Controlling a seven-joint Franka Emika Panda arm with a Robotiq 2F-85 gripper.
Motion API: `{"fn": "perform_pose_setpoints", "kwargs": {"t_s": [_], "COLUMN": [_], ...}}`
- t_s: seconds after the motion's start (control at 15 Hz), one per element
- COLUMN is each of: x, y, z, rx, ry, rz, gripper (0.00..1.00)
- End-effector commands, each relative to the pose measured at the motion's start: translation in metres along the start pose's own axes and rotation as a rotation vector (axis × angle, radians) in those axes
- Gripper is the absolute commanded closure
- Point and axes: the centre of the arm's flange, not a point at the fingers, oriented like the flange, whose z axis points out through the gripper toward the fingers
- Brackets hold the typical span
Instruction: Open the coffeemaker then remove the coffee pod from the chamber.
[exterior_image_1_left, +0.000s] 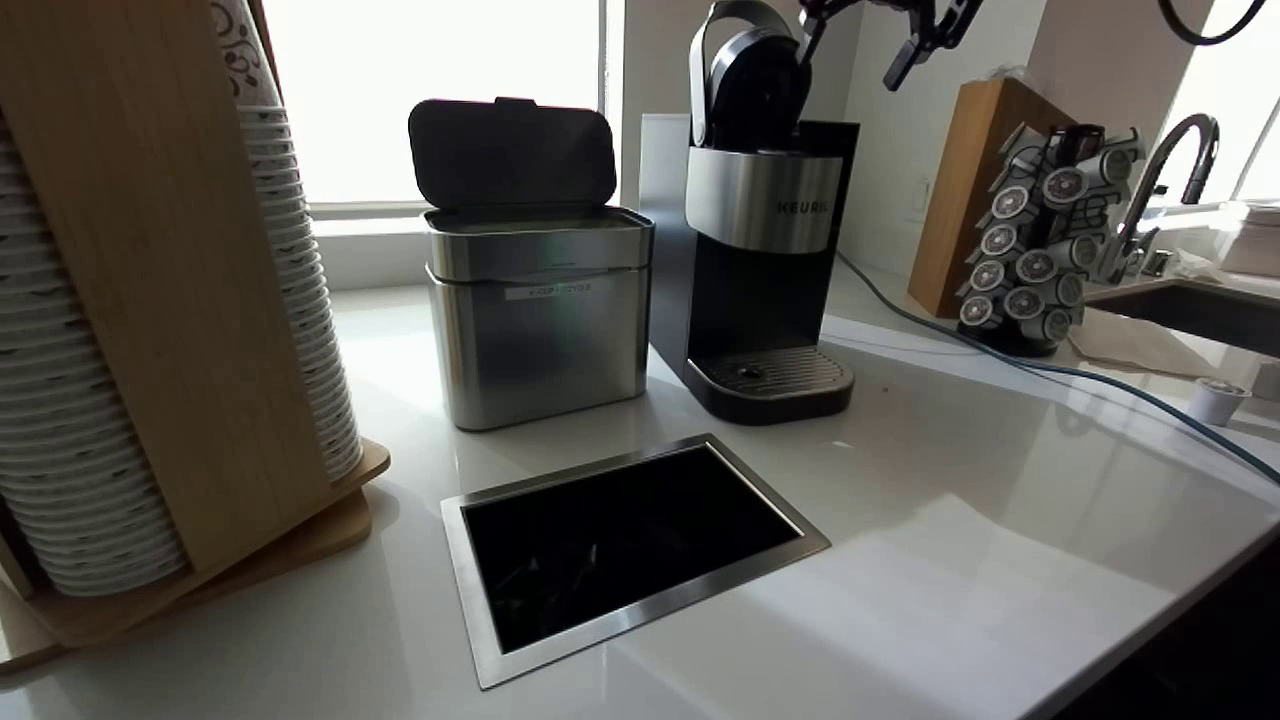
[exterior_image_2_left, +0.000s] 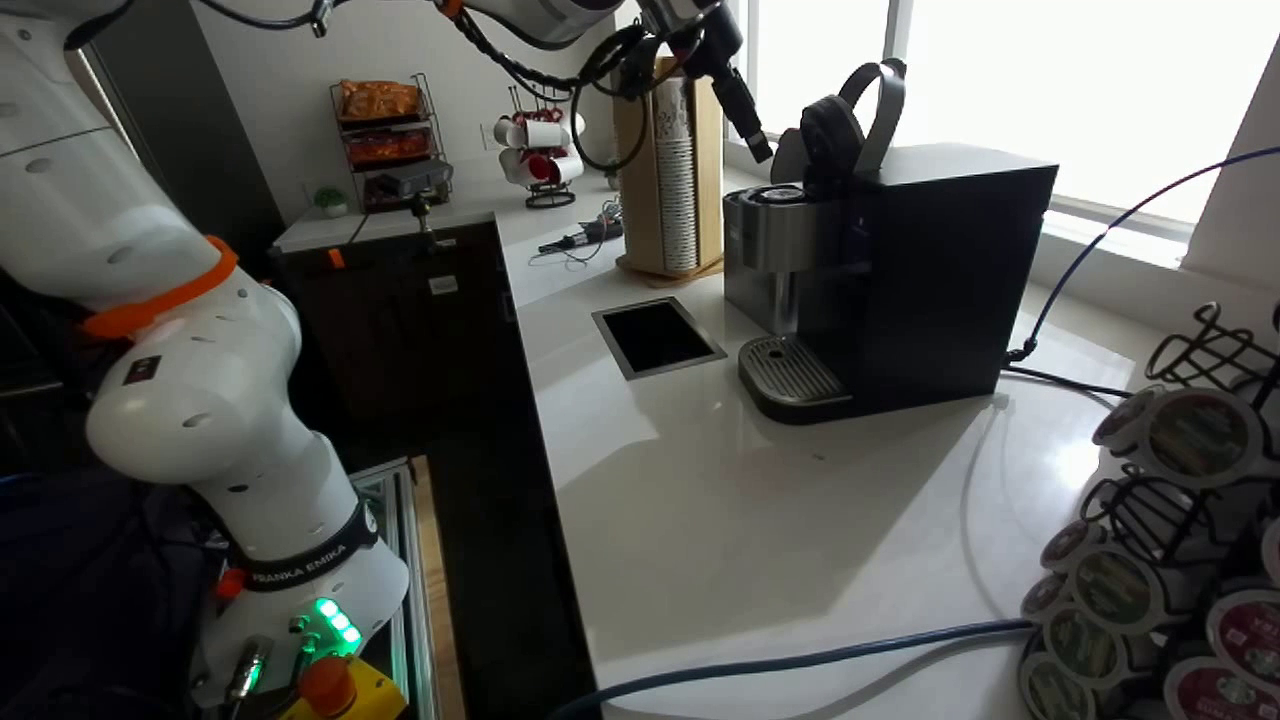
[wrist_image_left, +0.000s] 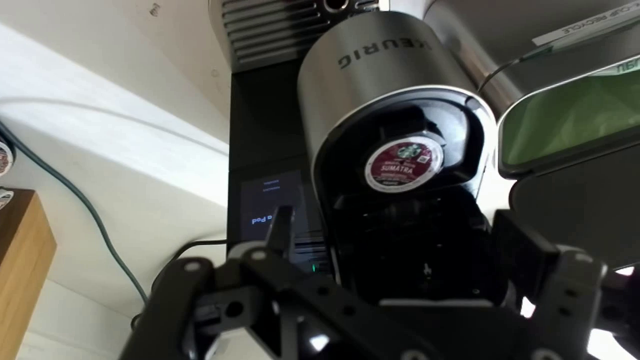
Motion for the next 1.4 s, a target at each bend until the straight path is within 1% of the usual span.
{"fn": "perform_pose_setpoints", "kwargs": {"t_s": [0.0, 0.2, 0.53, 0.67, 0.8, 0.87, 1.13, 1.33], "x": [0.018, 0.027, 0.024, 0.022, 0.019, 0.016, 0.016, 0.019], "y": [-0.018, -0.03, -0.046, -0.047, -0.045, -0.043, -0.036, -0.038], "z": [0.019, 0.038, 0.057, 0.063, 0.07, 0.074, 0.083, 0.084], "rx": [-0.009, -0.016, -0.013, -0.018, -0.03, -0.038, -0.054, -0.054], "ry": [-0.061, -0.068, -0.093, -0.112, -0.132, -0.141, -0.16, -0.152], "rz": [-0.033, -0.053, -0.089, -0.097, -0.099, -0.099, -0.091, -0.087], "gripper": [0.0, 0.0, 0.0, 0.0, 0.03, 0.0, 0.0, 0.08]}}
